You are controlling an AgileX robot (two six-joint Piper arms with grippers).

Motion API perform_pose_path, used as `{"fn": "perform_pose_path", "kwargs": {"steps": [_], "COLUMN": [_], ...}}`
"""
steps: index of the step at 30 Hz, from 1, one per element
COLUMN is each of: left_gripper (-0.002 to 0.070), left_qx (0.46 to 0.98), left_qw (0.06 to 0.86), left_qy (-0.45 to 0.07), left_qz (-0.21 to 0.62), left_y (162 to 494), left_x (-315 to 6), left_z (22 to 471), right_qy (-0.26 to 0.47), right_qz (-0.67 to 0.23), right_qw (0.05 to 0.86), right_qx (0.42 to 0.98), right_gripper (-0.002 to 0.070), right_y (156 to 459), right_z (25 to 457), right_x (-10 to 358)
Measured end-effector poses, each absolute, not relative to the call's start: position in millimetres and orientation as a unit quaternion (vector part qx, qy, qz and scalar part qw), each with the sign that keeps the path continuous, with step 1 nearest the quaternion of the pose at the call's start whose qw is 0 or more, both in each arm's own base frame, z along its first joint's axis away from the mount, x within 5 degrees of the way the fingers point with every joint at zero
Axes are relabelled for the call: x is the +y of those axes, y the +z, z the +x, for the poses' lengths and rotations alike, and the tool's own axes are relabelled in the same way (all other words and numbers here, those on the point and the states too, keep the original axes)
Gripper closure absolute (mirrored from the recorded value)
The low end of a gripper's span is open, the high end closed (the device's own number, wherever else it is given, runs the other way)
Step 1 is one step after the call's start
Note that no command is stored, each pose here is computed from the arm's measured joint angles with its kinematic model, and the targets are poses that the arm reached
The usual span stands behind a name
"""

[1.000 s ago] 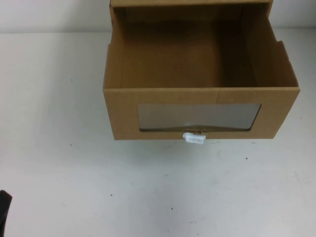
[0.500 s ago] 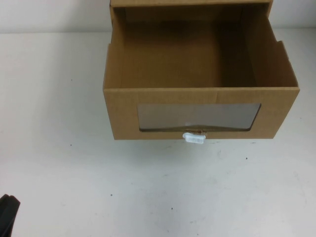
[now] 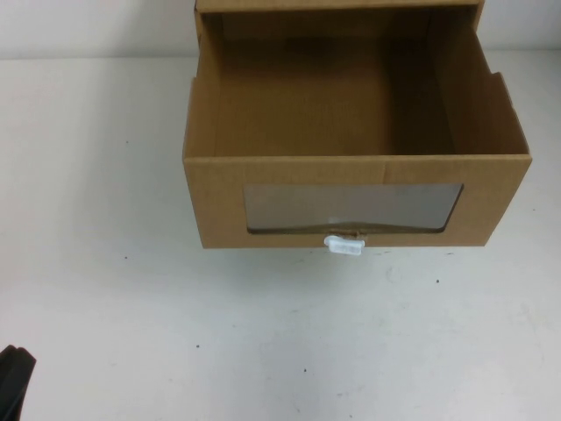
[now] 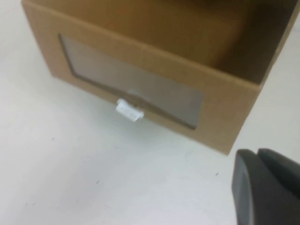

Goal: Open the shoe box
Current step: 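Pull the top drawer of the cardboard box fully open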

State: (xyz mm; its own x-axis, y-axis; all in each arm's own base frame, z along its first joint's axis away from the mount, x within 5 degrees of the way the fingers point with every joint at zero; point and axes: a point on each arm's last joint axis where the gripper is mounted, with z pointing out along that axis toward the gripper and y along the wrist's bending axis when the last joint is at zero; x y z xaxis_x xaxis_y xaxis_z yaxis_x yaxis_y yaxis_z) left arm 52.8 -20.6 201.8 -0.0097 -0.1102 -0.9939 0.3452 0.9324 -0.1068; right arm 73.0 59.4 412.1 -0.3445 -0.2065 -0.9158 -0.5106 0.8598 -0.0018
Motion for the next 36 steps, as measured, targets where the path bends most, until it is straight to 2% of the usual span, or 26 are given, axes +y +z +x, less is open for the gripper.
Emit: {"fn": "perform_pose_path", "kwargs": {"steps": [8,18,22,29,36], "left_gripper": [0.0675,0.0675,0.0675,0.0675,0.0675], "left_qx": [0.692,0.692,0.692,0.692,0.692], "left_qw": [0.698,0.698,0.698,0.698,0.698], "left_qy": [-0.163,-0.163,-0.163,-0.163,-0.163], "left_qz": [0.085,0.085,0.085,0.085,0.085], "left_y": [201.6,201.6,201.6,201.6,201.6], "left_x": [-20.7,-20.7,-20.7,-20.7,-20.7], "left_z": [52.8,52.8,52.8,52.8,52.8], "right_qy": [0.161,0.136,0.108,0.056,0.038], "right_qz": [-0.227,-0.279,-0.260,-0.187,-0.092], "right_qw": [0.502,0.496,0.524,0.597,0.691], "right_qx": [0.819,0.811,0.804,0.778,0.716], "right_gripper": [0.0694,0.0694,0.0694,0.0694,0.0694], "right_y": [408.3,395.3,373.7,315.4,281.6], "right_z": [69.3,68.1,77.0,93.6,76.4], "right_x": [59.2,66.4,64.4,40.4,11.5]}}
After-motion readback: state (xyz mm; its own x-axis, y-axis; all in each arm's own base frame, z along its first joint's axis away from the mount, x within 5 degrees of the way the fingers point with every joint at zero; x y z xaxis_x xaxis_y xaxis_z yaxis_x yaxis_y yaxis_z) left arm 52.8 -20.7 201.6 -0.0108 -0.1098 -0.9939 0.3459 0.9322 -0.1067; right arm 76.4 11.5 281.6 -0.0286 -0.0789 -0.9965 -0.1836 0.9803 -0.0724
